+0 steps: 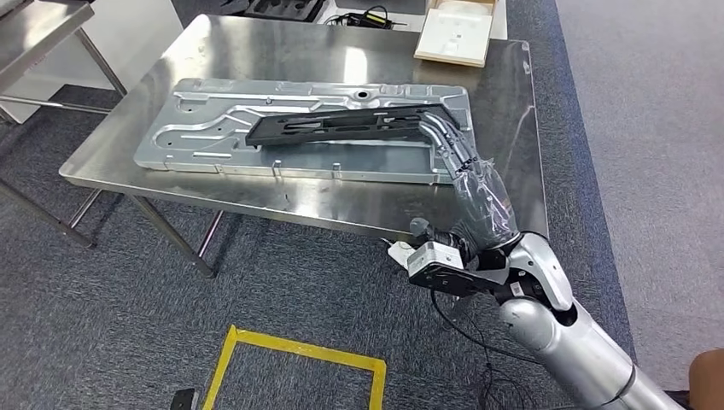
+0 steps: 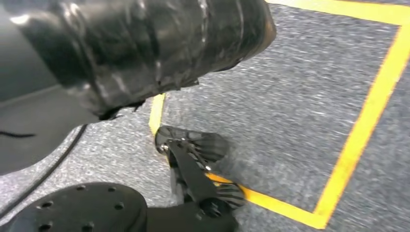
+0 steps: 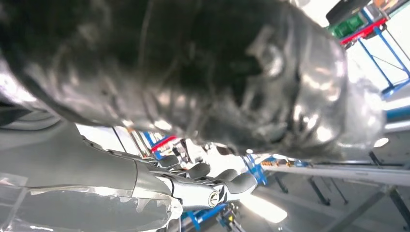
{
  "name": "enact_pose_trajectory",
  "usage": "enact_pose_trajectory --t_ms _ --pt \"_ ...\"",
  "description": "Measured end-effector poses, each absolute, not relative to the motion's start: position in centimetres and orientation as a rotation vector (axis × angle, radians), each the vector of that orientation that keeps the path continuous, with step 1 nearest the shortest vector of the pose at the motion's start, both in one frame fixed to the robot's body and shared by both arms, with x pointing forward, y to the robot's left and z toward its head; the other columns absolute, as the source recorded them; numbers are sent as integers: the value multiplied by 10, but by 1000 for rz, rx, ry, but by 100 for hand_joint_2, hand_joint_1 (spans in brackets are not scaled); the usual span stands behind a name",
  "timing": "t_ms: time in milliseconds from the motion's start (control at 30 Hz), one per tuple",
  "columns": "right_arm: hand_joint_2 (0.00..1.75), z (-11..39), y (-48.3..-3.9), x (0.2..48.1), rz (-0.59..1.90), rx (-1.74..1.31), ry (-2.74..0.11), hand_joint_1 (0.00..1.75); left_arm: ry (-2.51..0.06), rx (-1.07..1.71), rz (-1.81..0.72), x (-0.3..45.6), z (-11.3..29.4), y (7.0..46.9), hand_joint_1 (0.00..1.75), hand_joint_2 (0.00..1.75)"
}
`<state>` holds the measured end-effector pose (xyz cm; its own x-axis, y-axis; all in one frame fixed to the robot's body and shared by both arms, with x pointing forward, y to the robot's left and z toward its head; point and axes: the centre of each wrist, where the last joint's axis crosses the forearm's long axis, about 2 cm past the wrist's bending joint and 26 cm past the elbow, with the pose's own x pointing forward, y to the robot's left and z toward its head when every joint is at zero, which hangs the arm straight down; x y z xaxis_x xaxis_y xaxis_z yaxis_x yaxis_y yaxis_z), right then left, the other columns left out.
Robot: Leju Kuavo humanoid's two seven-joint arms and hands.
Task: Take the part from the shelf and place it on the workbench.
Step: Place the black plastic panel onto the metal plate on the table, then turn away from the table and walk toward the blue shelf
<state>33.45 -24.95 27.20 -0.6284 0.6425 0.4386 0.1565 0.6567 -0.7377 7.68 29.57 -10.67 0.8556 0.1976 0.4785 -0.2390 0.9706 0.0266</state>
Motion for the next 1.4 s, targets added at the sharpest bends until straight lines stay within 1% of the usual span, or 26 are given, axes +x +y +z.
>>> enact_pose_trajectory --t_ms 233,400,800,1400 --pt "0 266 -247 338 851 -508 -2174 0 -503 96 228 80 -106 298 0 0" --pt "0 258 -241 340 841 -493 -2176 0 -503 104 228 80 -106 298 0 0" --pt "0 253 -214 346 816 -434 -2198 0 -501 106 233 90 -104 279 0 0" --pt "0 241 -200 347 803 -390 -2183 0 -504 111 240 86 -105 279 0 0"
